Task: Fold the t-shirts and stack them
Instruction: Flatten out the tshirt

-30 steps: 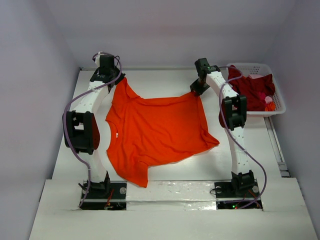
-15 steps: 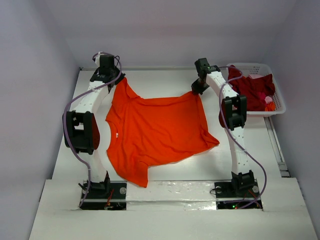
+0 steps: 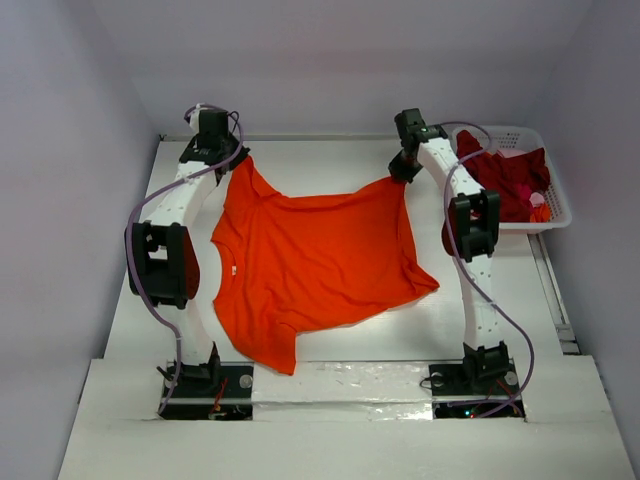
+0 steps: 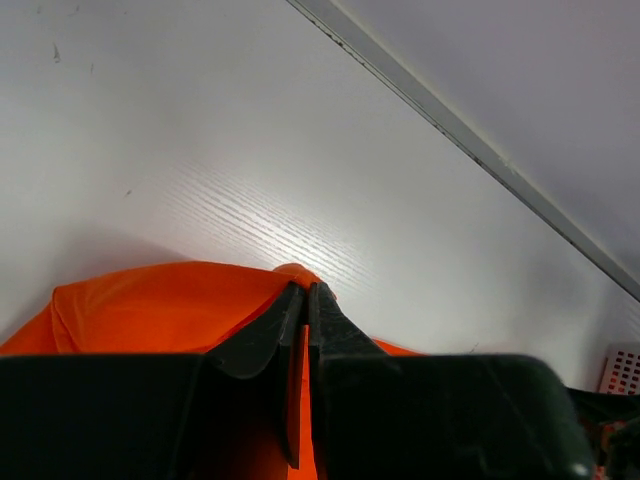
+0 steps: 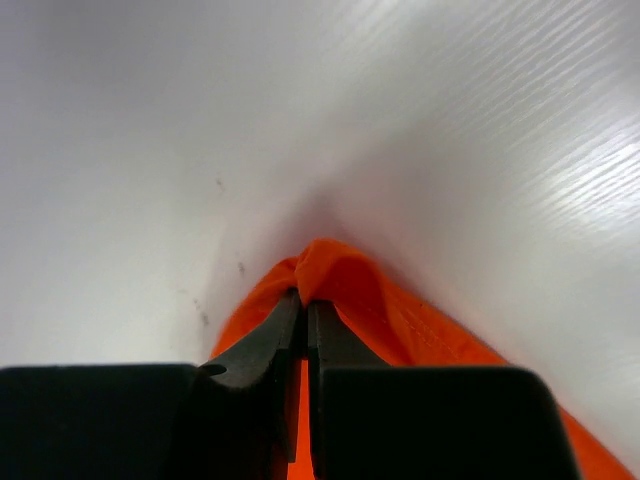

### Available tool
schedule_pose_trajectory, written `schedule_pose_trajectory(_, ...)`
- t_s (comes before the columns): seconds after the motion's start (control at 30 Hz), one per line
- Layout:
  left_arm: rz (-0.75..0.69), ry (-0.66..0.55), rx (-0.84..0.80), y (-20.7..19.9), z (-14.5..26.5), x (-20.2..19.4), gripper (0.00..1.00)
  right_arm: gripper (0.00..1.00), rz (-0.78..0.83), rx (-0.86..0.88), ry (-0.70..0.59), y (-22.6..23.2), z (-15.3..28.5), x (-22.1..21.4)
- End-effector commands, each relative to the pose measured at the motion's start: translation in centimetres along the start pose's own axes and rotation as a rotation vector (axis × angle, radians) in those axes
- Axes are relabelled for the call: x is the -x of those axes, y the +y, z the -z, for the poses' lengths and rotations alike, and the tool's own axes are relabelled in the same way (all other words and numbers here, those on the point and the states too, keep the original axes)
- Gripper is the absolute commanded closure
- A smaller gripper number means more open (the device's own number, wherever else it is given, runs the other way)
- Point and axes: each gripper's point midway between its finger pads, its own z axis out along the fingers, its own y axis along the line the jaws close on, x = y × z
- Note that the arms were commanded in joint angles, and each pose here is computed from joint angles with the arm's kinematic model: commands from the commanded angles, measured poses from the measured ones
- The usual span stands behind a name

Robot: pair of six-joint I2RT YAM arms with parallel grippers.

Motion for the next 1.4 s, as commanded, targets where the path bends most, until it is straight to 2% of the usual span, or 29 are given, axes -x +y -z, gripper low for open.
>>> schedule_pose_trajectory(0.0,0.011,-0.105,-0.073,-2.9,3.5,4.3,1.00,1.00,-0.009,0.132,-0.150,1.9,7.4,6.2)
schedule_pose_trajectory(0.2,0.010,-0.123,-0.079,-3.5,5.0,5.4,1.00,1.00,0.061,0.266,-0.104,4.2,9.3,5.7)
schedule_pose_trajectory(0.3,0.006,-0.140,-0.075,-3.6,5.6,6.0,1.00,1.00,0.085,0.278,-0.103,4.3,9.8,5.7)
schedule_pose_trajectory(0.53,0.023,-0.194,-0.087,-3.7,8.6,8.7,1.00,1.00,0.159,0.346,-0.127,4.7,12.5,6.7)
schedule_pose_trajectory(0.7,0.037,-0.268,-0.086,-3.3,11.6,12.3,1.00,1.00,0.172,0.347,-0.210,4.2,16.1,8.6)
schedule_pose_trajectory(0.83,0.045,-0.330,-0.118,-3.9,15.1,14.9,1.00,1.00,0.173,0.359,-0.327,3.1,21.2,11.3)
schedule_pose_trajectory(1.07,0.050,-0.400,-0.254,-5.8,21.6,16.2,1.00,1.00,0.227,0.465,-0.399,2.5,27.7,12.1)
schedule_pose_trajectory(1.1,0.045,-0.399,-0.284,-6.2,22.4,16.0,1.00,1.00,0.227,0.507,-0.431,2.0,30.4,12.2)
schedule_pose_trajectory(1.17,0.031,-0.394,-0.374,-7.1,25.3,15.1,1.00,1.00,0.251,0.548,-0.416,1.7,30.5,11.1)
schedule_pose_trajectory(1.2,0.024,-0.394,-0.407,-7.4,26.4,14.8,1.00,1.00,0.247,0.605,-0.460,0.9,33.9,11.0)
schedule_pose_trajectory(1.23,0.014,-0.399,-0.448,-7.5,28.2,14.1,1.00,1.00,0.261,0.614,-0.443,0.5,32.9,10.0)
schedule_pose_trajectory(1.3,-0.009,-0.394,-0.537,-8.3,30.8,13.2,1.00,1.00,0.275,0.652,-0.462,-0.6,34.6,9.1)
schedule_pose_trajectory(1.33,-0.016,-0.410,-0.578,-8.1,33.1,12.4,1.00,1.00,0.275,0.709,-0.523,-1.7,37.9,9.1)
schedule_pose_trajectory(1.37,-0.027,-0.416,-0.622,-8.4,34.7,11.9,1.00,1.00,0.299,0.717,-0.482,-2.5,36.9,7.4)
